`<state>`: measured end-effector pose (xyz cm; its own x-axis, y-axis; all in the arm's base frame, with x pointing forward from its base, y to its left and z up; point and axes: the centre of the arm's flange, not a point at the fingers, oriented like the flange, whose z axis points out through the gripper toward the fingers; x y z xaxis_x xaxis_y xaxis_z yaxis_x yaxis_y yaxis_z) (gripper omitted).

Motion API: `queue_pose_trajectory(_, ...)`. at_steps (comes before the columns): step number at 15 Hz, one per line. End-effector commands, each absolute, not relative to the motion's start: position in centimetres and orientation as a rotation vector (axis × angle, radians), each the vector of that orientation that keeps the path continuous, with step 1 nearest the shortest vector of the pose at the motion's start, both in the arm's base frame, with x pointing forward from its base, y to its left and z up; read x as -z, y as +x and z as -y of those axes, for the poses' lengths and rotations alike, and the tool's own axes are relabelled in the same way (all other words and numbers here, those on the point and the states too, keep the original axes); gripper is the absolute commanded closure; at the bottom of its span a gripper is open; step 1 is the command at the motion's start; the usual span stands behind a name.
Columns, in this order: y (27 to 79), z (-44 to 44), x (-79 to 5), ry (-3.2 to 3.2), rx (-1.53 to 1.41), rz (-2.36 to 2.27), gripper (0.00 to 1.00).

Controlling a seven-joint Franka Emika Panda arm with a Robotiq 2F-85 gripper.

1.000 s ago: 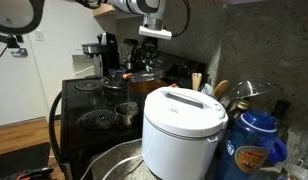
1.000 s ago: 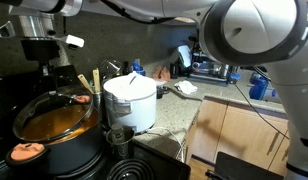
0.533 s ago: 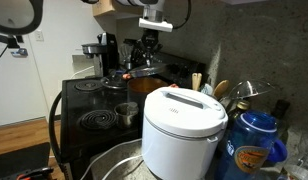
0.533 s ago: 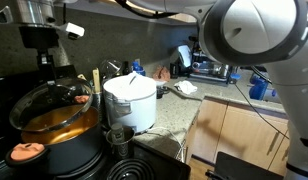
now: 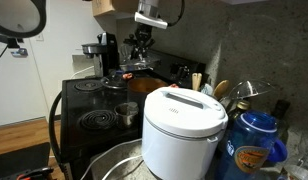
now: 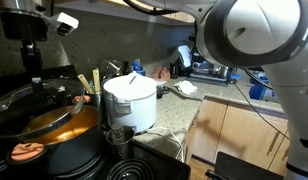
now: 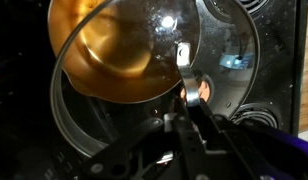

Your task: Remove the lid from the grey pot, remove the jar from the silver object and put it in the grey pot

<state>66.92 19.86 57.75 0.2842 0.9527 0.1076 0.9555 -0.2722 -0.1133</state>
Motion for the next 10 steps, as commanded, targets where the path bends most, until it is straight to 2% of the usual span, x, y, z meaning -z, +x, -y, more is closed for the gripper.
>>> queue_pose_trajectory(1, 67.7, -22.2, -60.1, -2.277, 0.022, 1.879, 0.95)
queue_pose_trajectory(10, 63.2, -28.6, -56.0, -1.922, -0.233, 2.070, 0.95)
